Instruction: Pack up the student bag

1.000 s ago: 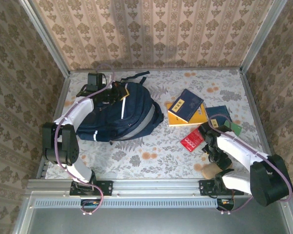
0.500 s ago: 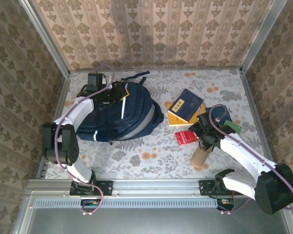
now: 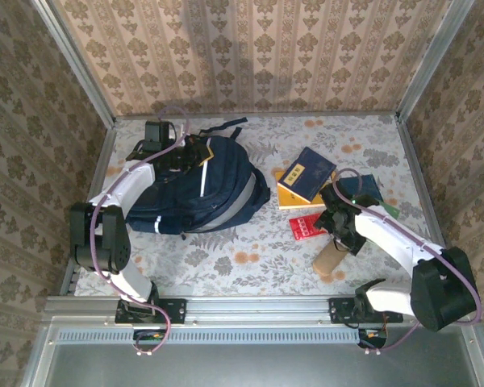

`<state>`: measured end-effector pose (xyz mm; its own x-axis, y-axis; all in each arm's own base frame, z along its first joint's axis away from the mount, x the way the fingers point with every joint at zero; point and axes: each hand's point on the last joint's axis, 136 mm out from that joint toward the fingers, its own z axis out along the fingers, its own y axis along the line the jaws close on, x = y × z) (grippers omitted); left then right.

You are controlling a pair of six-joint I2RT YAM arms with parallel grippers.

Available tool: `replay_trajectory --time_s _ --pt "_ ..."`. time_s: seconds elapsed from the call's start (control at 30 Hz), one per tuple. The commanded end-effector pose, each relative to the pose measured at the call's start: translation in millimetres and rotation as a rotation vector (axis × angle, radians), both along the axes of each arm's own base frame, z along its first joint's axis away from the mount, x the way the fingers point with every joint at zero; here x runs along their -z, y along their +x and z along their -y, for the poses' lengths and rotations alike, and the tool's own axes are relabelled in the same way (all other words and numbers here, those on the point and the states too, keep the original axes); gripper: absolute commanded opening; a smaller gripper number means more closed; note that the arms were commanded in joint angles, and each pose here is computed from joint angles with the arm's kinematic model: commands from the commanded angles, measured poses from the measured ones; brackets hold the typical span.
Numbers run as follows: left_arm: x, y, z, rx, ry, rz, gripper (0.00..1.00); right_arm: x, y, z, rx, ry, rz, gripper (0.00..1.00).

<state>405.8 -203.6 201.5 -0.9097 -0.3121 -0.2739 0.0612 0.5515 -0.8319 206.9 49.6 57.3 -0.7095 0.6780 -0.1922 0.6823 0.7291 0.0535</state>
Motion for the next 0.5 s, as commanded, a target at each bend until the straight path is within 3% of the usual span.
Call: replay_trajectory --time_s 0.0,0.3,0.47 --pt "-13 6 0 0.006 -0.037 0.049 0.00 11 -23 1 0.051 0.021 -0.053 0.99" --pt "-11 6 -1 0.005 -0.032 0.047 0.00 35 -8 -14 0.095 0.093 -0.025 1.00" --pt "-12 6 -1 0.005 -0.031 0.048 0.00 39 -6 -9 0.105 0.071 -0.005 0.90"
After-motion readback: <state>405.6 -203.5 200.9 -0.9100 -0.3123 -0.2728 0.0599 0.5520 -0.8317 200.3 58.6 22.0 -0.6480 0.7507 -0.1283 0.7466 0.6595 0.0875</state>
